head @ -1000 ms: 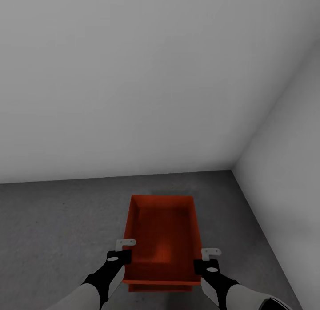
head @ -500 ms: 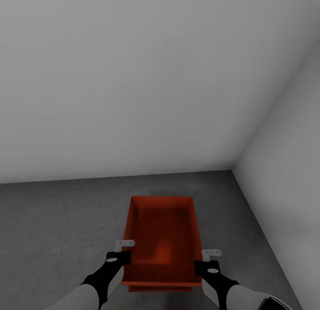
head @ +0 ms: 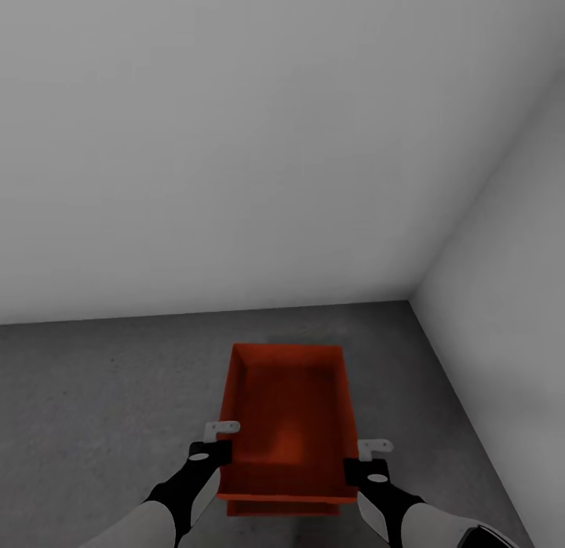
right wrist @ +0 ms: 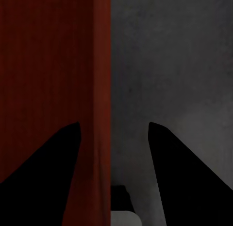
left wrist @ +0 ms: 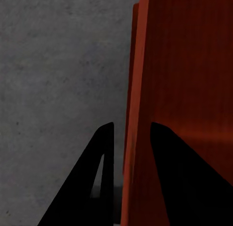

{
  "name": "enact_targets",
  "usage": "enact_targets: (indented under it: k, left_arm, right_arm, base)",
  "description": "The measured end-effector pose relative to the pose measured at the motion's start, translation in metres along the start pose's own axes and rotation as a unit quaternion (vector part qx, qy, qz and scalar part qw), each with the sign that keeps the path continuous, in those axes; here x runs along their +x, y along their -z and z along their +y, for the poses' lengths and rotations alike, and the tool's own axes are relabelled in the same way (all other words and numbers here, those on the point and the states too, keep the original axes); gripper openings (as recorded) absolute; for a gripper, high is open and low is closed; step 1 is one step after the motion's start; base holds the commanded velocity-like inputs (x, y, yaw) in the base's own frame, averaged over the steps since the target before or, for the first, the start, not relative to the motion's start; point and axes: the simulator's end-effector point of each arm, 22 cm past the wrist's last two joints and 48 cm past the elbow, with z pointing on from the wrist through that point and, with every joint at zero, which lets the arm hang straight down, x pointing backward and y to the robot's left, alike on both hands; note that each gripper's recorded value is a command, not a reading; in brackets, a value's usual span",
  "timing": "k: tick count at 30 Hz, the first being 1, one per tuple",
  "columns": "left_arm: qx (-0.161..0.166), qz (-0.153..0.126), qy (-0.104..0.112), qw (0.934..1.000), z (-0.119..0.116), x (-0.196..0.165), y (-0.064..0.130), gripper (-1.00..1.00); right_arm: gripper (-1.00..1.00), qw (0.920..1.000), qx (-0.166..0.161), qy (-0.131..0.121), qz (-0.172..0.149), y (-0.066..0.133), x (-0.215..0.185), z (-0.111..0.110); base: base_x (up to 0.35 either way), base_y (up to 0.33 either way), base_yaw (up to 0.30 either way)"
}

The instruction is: Move the two storage containers from the living room to the garage. In the garage, place one container on the floor and stack the other container on top of it (either order is fine).

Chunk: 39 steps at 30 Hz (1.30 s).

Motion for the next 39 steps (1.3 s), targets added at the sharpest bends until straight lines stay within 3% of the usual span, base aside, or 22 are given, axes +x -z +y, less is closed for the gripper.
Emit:
enact_targets:
  k: [12,13,15,39]
  left_arm:
    - [0.000,-0.006,-0.003,1.0000,-0.0011,-0.0049,0.0004,-1.00]
    - [-0.001,0.000,0.017,0.9999,0.0039,-0.0027,-0.0006,-1.00]
    - [-0.001,0.002,0.021,0.9998,0.0038,-0.0004,-0.0008,-1.00]
    - [-0.001,0.002,0.024,0.9997,0.0041,-0.0011,-0.0008,-1.00]
  right_arm:
    - [-1.00,1.0000,0.000,-0.004,-0.004,0.0000,-0.0021,-0.0003]
    - [-1.00,0.9999,0.000,0.015,-0.005,0.0006,-0.0077,0.0045]
    - [-1.00,0.9998,0.000,0.019,-0.003,0.0005,-0.0058,0.0037]
    - [-1.00,0.9997,0.000,0.023,-0.004,0.0005,-0.0059,0.0037]
  base:
    - [0.000,0.000,0.000]
    - [0.000,0.000,0.000]
    - [0.000,0.000,0.000]
    - [0.000,0.039,0.000]
